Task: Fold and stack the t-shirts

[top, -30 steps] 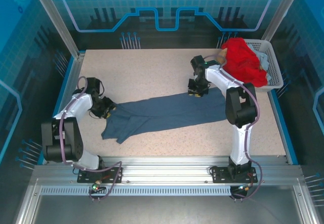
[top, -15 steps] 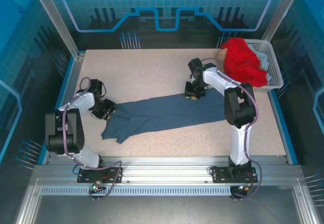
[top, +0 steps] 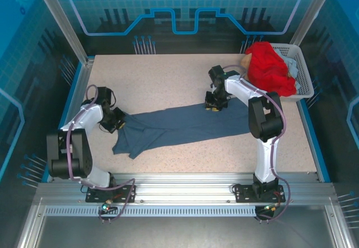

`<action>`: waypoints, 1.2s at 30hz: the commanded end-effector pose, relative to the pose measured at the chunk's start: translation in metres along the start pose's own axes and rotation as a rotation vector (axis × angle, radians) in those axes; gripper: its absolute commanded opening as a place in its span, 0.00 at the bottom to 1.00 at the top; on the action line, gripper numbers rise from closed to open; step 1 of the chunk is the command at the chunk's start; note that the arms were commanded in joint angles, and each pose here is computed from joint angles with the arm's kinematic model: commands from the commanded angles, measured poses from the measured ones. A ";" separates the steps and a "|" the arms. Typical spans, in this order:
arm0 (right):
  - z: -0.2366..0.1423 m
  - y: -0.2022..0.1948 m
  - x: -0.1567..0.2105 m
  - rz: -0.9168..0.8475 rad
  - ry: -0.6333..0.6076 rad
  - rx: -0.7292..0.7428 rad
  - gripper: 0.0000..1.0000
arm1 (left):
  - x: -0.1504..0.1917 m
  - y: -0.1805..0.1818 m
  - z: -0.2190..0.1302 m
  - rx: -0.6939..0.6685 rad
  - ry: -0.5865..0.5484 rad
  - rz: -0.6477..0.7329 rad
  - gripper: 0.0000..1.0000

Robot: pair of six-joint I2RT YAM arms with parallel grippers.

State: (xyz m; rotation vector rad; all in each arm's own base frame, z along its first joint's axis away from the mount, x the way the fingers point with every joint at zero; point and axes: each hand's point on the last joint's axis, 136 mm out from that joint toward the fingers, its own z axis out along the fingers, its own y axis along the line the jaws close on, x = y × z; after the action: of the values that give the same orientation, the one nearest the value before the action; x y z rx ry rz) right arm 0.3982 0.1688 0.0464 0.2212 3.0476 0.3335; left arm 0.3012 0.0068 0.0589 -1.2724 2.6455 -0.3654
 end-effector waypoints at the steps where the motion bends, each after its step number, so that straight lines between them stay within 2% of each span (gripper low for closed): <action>1: -0.009 0.006 0.002 -0.019 -0.005 -0.024 0.29 | 0.019 0.013 -0.010 -0.045 0.021 -0.022 0.00; 12: -0.007 0.004 0.005 -0.020 0.002 -0.018 0.28 | 0.055 0.038 -0.014 -0.112 0.043 -0.060 0.00; 22: -0.008 0.004 0.007 -0.024 0.007 -0.018 0.28 | 0.053 0.057 -0.004 -0.210 0.028 -0.030 0.00; 25: -0.009 0.008 0.009 -0.039 0.006 -0.023 0.28 | 0.041 0.056 0.001 -0.249 -0.002 0.009 0.10; 27: -0.009 0.010 0.010 -0.053 0.004 -0.021 0.28 | 0.032 0.052 -0.001 -0.266 -0.023 0.027 0.22; 29: -0.012 0.011 0.013 -0.064 0.000 -0.017 0.28 | 0.025 0.049 -0.007 -0.279 -0.045 0.040 0.36; 32: -0.016 0.012 0.017 -0.076 -0.015 -0.013 0.28 | 0.025 0.043 -0.025 -0.280 -0.101 0.074 0.46; 34: -0.018 0.014 0.020 -0.085 -0.022 -0.021 0.28 | 0.033 0.036 -0.034 -0.232 -0.117 0.087 0.47; 36: -0.020 0.021 0.023 -0.108 -0.026 -0.038 0.29 | 0.048 0.028 -0.033 -0.150 -0.086 0.086 0.45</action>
State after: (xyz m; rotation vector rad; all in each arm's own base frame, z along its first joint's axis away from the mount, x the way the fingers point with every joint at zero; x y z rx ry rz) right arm 0.3807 0.1773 0.0535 0.1355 3.0466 0.3322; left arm 0.2516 0.0016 0.0687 -1.2081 2.6926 -0.0400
